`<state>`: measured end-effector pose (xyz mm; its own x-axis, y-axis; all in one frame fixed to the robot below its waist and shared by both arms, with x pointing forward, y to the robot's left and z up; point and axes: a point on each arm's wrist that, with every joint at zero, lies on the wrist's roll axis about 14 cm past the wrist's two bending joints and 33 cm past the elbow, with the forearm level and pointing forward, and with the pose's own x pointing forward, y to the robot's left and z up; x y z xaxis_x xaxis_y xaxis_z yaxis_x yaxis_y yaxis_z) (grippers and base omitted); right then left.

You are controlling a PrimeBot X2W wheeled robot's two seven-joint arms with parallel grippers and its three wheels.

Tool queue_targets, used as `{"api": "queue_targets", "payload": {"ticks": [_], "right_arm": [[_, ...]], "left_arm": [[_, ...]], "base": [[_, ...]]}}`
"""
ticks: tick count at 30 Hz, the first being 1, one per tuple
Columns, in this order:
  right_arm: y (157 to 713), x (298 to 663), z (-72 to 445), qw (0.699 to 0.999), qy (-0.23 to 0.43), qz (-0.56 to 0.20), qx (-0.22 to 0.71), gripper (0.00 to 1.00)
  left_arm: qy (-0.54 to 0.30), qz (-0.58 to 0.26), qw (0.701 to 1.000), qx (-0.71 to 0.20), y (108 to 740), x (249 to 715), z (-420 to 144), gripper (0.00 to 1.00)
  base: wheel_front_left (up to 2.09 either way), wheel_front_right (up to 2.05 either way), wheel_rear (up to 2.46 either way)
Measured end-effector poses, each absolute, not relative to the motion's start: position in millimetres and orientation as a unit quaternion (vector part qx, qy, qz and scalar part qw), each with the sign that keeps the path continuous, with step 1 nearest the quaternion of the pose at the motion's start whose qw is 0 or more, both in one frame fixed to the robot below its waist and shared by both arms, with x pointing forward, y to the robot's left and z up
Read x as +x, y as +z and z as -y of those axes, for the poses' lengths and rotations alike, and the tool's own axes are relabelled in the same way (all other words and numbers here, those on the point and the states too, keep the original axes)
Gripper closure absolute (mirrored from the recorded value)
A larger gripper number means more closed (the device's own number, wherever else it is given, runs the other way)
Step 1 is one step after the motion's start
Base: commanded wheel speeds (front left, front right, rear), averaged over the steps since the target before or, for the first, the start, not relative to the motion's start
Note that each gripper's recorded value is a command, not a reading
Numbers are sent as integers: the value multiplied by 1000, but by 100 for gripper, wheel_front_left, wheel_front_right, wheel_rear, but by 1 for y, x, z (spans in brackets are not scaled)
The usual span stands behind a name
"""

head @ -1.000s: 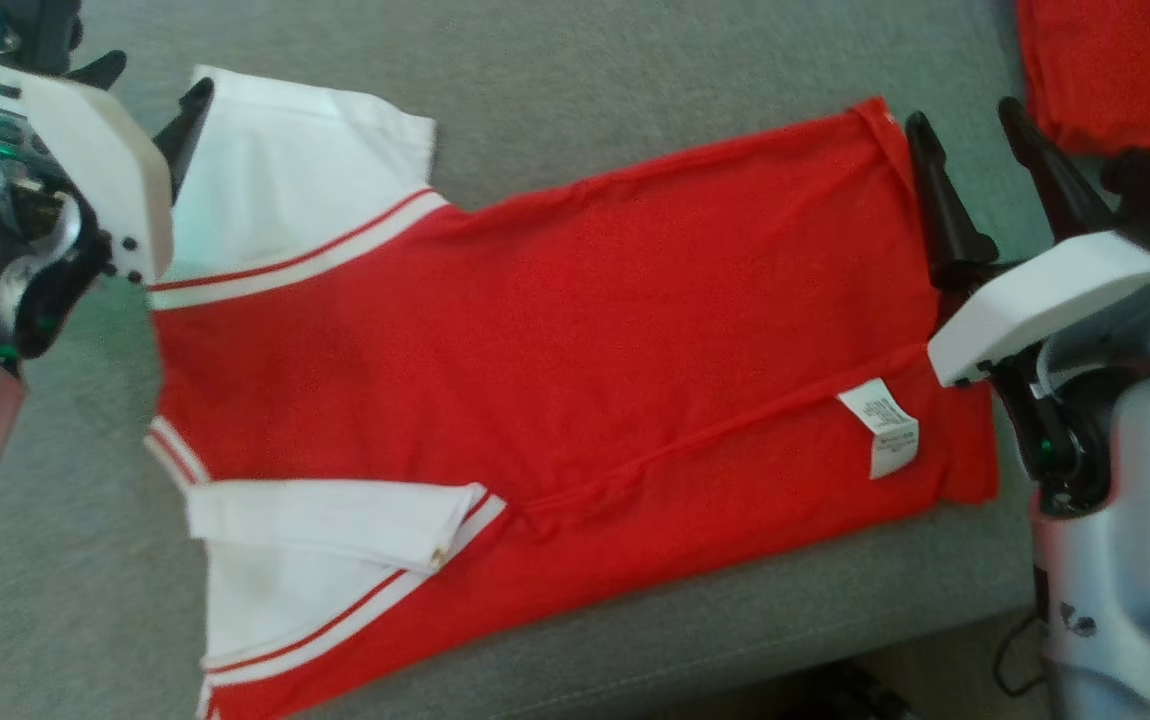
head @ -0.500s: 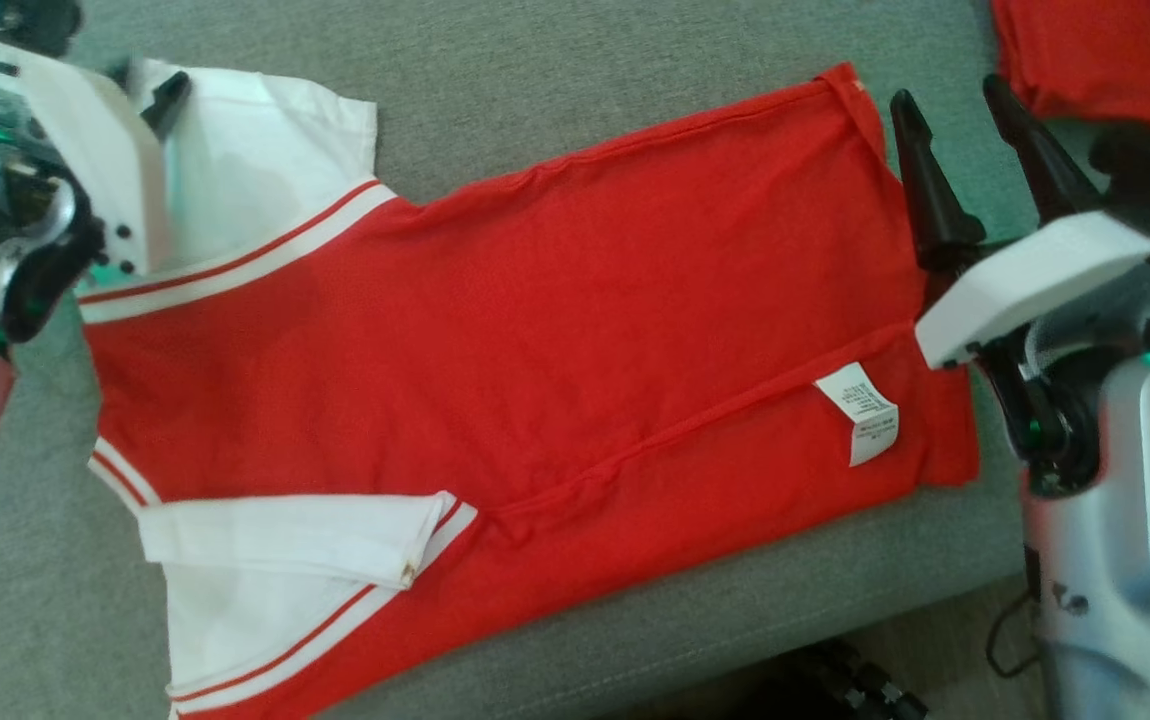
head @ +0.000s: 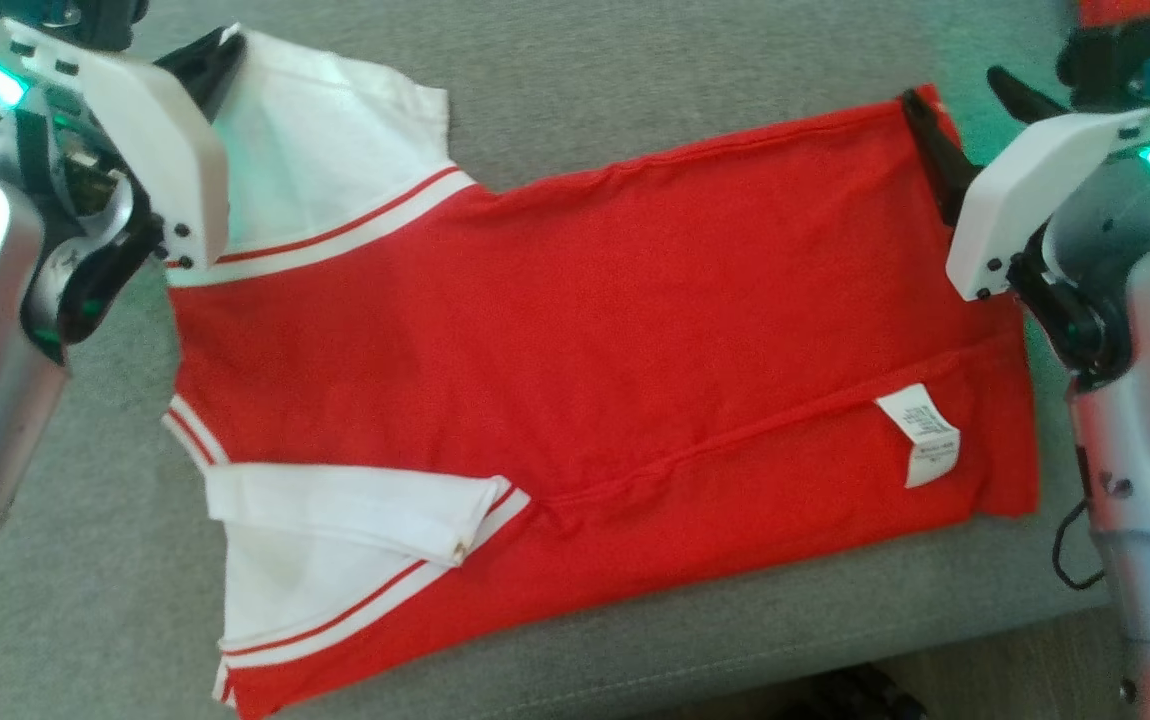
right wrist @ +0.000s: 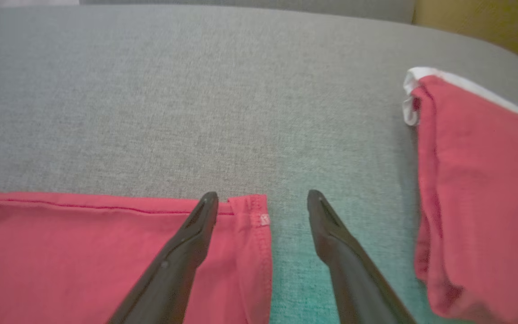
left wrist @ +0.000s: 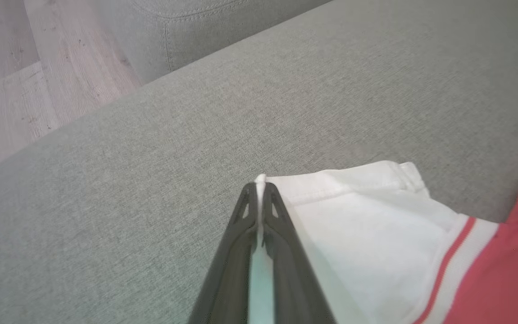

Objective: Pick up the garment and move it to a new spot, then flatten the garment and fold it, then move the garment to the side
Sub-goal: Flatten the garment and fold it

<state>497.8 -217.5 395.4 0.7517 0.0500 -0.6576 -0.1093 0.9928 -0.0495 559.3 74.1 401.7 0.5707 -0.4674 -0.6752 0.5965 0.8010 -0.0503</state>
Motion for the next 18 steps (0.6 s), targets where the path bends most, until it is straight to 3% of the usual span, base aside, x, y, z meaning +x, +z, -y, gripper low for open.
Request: {"api": "queue_targets", "payload": {"ticks": [6,7,8,9,10,11,12,13,14,18], "right_arm": [[373,498,213,910,57,-407,-50,0],[372,499,214,908,58,-413,-51,12],[371,500,214,905,58,-419,-50,38],[370,501,213,903,59,-424,-47,54],[370,502,212,901,60,-427,-46,62],[370,503,211,901,61,-428,-45,62],[370,504,211,900,61,-428,-46,69],[370,504,212,900,61,-429,-46,81],[370,504,212,900,60,-430,-46,100],[374,504,215,903,56,-424,-45,100]], "left_arm": [[-306,-325,891,84,418,555,-74,100],[-306,-324,891,84,419,554,-73,100],[-307,-322,892,84,421,554,-74,100],[-307,-320,892,84,422,553,-74,100],[-308,-318,893,84,424,553,-74,100],[-308,-314,894,83,426,552,-73,100],[-309,-312,895,82,428,552,-73,100],[-309,-310,895,82,429,552,-73,100],[-309,-307,897,81,431,551,-72,100],[-307,-294,902,79,439,550,-73,100]], "base": [[0,0,0],[0,0,0],[0,0,0],[0,0,0],[0,0,0],[0,0,0],[0,0,0],[0,0,0],[0,0,0],[0,0,0]]}}
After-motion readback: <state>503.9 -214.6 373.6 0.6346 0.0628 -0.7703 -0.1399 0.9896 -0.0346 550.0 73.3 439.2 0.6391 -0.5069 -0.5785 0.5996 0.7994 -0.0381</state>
